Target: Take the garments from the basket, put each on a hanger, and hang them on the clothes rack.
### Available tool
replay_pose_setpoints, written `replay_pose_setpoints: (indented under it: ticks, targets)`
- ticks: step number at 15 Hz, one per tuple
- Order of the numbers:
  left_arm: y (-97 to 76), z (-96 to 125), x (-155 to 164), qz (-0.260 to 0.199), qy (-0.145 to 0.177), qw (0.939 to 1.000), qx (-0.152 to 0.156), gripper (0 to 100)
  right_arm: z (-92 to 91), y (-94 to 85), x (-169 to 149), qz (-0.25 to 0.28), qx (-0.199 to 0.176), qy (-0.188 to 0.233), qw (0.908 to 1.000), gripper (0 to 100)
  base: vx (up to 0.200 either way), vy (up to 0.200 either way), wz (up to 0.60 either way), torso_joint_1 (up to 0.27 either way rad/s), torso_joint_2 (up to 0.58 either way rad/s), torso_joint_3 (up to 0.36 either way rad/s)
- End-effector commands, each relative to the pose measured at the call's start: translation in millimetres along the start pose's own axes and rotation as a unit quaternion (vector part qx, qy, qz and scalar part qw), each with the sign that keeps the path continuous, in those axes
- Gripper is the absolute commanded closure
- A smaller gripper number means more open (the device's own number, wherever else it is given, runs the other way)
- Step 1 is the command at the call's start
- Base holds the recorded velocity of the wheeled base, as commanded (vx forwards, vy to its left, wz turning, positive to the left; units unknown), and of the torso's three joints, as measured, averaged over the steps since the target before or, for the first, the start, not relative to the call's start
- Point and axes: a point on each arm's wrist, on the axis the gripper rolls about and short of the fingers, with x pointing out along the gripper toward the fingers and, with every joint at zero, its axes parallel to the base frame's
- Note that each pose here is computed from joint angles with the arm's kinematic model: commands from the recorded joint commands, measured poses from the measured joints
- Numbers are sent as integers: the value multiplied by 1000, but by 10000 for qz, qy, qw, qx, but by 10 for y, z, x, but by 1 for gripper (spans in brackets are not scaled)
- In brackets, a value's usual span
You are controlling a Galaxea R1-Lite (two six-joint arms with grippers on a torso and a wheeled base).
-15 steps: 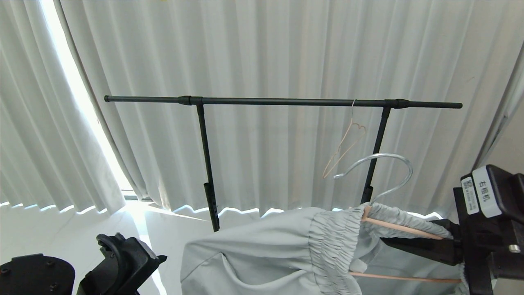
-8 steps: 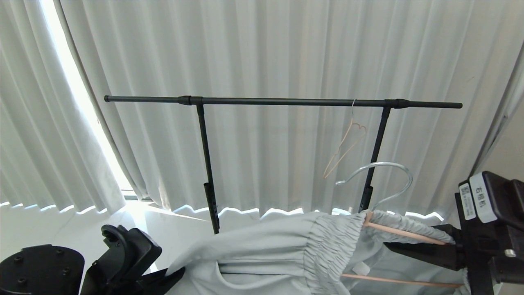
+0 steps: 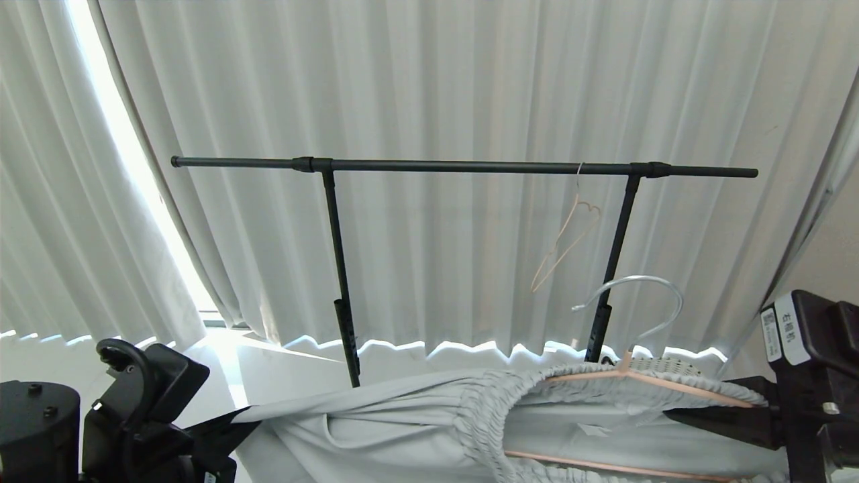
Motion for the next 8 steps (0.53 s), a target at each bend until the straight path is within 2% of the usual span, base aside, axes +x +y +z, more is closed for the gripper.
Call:
replay_pose_setpoints:
  ticks: [1,3,5,6,8]
  targets:
    - [30,-26,1,110,56,9999,-33,100,7,-4,-15,-25,-5,-43,10000,100,0,0,0,0,0,0]
    - [-9,5,-2,-26,-11,9997,235,100,13,-8,-12,-39,7,-53,10000,100,0,0,0,0,0,0]
    - [-88,70,-29,-284,-195,9987,385,100,37,-20,0,-79,199,-157,9996,100,0,0,0,0,0,0]
    - [-109,71,-32,-350,-207,9983,429,0,59,-29,4,-114,309,-255,9991,100,0,0,0,0,0,0]
    - [-112,70,-30,-358,-200,9982,433,0,90,-48,2,-181,418,-382,9982,100,0,0,0,0,0,0]
